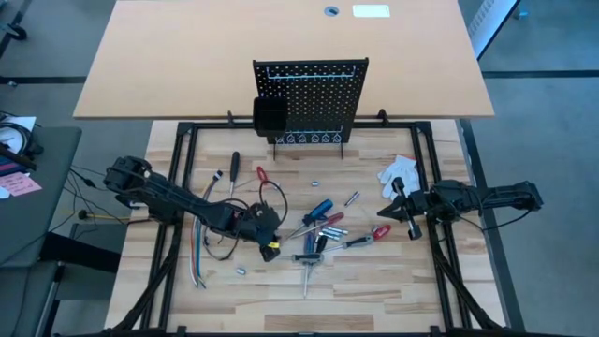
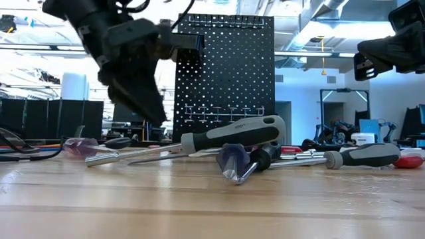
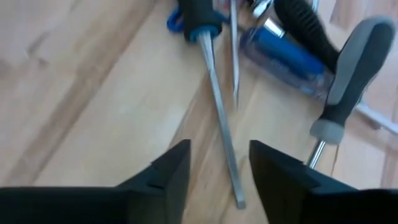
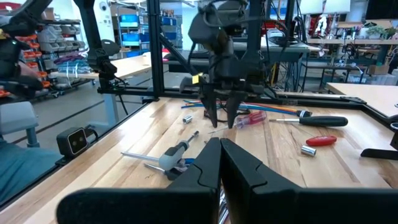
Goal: Hang tools onto peg board
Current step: Hang the black screwdriver on the black pegboard
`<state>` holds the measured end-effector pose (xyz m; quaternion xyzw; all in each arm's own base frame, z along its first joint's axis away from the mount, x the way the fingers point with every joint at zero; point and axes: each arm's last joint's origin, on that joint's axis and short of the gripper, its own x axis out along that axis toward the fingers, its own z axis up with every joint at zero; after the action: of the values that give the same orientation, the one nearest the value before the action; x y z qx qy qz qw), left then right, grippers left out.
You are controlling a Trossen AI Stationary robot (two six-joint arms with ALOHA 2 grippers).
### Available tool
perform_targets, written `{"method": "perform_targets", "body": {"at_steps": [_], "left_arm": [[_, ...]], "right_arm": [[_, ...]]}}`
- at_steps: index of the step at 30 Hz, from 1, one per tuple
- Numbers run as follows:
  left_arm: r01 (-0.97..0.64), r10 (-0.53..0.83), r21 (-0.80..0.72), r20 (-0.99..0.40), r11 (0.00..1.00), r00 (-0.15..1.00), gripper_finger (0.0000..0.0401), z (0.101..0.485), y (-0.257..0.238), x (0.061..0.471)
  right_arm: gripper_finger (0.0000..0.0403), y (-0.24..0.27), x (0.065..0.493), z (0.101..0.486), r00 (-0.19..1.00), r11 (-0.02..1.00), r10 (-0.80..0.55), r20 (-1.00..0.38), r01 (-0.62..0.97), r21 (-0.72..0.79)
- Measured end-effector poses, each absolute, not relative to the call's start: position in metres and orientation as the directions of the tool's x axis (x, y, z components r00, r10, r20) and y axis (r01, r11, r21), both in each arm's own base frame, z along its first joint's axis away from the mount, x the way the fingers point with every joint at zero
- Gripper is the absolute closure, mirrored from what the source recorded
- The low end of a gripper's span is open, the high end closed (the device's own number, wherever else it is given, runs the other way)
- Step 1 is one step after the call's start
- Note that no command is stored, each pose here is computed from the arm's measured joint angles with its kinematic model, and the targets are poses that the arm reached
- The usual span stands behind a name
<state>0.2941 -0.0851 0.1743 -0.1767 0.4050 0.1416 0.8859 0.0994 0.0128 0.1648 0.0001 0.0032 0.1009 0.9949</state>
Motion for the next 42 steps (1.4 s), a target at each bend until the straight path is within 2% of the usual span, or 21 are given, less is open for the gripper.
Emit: {"method": "perform_targets", "body": {"at_steps": [2, 5, 14, 20, 28, 36, 42], "left_arm": [[-0.408, 0.102, -0.214, -0.773, 0.887, 0.627, 0.0212, 0.168, -0.085, 0.295], [-0.394, 0.085, -0.245, -0.748, 0.886, 0.658, 0.0203, 0.162, -0.089, 0.298], [-0.431, 0.100, -0.214, -0.795, 0.877, 0.598, 0.0232, 0.131, -0.096, 0.306], [-0.430, 0.138, -0.183, -0.777, 0.884, 0.614, 0.0243, 0.127, -0.102, 0.306], [-0.379, 0.195, -0.070, -0.763, 0.923, 0.617, 0.0287, 0.113, -0.108, 0.308], [-0.398, 0.235, -0.018, -0.783, 0.917, 0.576, 0.0306, 0.096, -0.107, 0.308], [-0.411, 0.240, -0.019, -0.787, 0.911, 0.568, 0.0381, 0.096, -0.106, 0.308]], "right_arm": [[0.0386, 0.013, 0.099, 0.165, 0.980, 0.980, 0.201, -0.006, -0.201, 0.001], [0.0386, 0.013, 0.099, 0.165, 0.980, 0.980, 0.201, -0.006, -0.201, 0.001], [0.0386, 0.013, 0.099, 0.165, 0.980, 0.980, 0.201, -0.004, -0.201, 0.001], [0.0386, 0.013, 0.099, 0.165, 0.980, 0.980, 0.200, -0.003, -0.200, 0.001], [0.0386, 0.013, 0.099, 0.165, 0.980, 0.980, 0.200, -0.004, -0.200, 0.001], [0.0386, 0.013, 0.099, 0.165, 0.980, 0.980, 0.201, -0.004, -0.201, 0.001], [0.0386, 0.013, 0.099, 0.165, 0.980, 0.980, 0.201, -0.004, -0.201, 0.001]]}}
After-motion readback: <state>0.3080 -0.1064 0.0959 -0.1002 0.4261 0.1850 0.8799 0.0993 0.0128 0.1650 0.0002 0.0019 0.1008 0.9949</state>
